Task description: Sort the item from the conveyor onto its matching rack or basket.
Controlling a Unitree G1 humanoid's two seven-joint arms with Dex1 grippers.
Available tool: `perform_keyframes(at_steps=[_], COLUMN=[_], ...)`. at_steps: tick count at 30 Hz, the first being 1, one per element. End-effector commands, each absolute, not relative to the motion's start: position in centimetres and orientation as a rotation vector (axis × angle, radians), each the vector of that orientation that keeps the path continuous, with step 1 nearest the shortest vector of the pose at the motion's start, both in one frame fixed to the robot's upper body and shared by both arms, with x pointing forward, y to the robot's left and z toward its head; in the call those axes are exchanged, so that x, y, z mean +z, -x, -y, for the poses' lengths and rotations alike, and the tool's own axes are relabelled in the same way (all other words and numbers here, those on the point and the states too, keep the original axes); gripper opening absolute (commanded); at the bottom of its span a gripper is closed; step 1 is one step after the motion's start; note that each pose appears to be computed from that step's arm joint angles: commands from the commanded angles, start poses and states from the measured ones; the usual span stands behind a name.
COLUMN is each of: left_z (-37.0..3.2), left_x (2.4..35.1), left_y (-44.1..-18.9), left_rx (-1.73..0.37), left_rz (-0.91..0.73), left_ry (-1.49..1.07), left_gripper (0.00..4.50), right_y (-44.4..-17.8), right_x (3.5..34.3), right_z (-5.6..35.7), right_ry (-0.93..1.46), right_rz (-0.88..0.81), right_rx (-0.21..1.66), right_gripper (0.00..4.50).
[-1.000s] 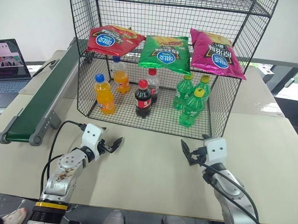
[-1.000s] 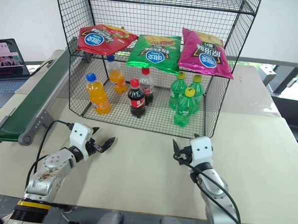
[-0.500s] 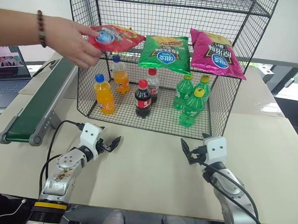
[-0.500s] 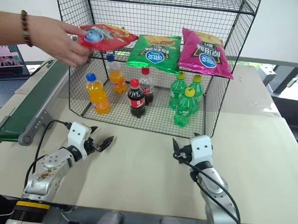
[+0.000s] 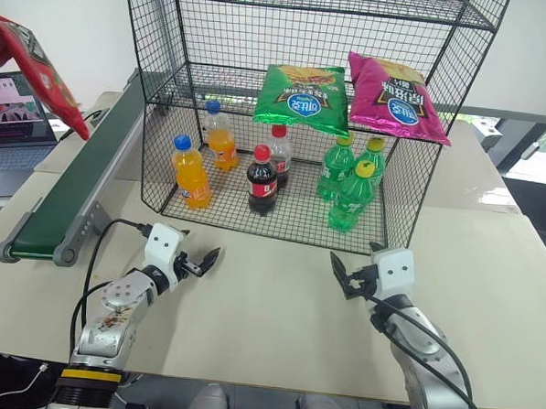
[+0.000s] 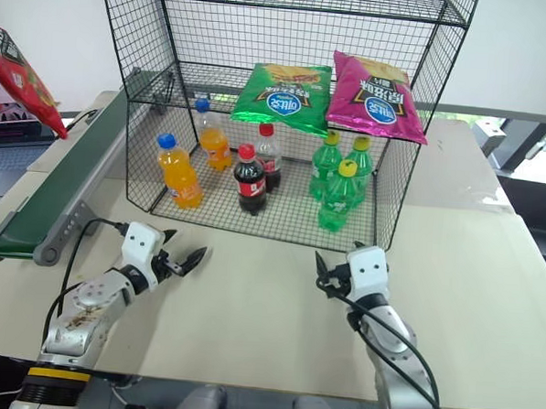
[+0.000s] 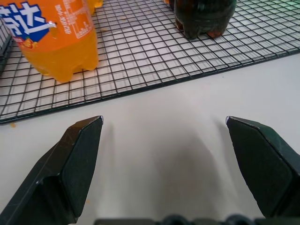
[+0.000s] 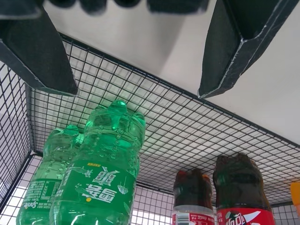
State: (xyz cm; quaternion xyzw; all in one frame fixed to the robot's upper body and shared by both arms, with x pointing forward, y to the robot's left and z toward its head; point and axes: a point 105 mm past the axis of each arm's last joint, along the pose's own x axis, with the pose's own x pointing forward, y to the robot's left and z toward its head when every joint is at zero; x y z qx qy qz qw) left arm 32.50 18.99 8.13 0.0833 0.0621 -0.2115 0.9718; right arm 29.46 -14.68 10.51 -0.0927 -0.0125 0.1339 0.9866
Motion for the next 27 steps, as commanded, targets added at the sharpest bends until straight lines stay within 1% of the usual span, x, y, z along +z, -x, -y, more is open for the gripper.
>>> perform_keyframes(at_steps=[1,13,27], left_z=[-19.2,-19.4,-21.0], left_x=[9.5,9.5,8.9], left_y=[-32.5,-32.5,-31.5], left_rx=[-0.424,-0.418,-0.412], left_rz=[-0.084,-0.084,-0.103], left_ry=[-0.192,-0.191,-0.155], left_gripper=[4.49,4.49,4.49], right_y=[-29.4,-29.4,-29.2], right_x=[11.7,11.7,11.6], right_z=[14.3,14.3,13.7], right_ry=[0.188,0.192,0.204], right_rz=[0.078,0.077,0.074], right_rx=[0.275,0.282,0.315], right_gripper=[4.5,4.5,4.5])
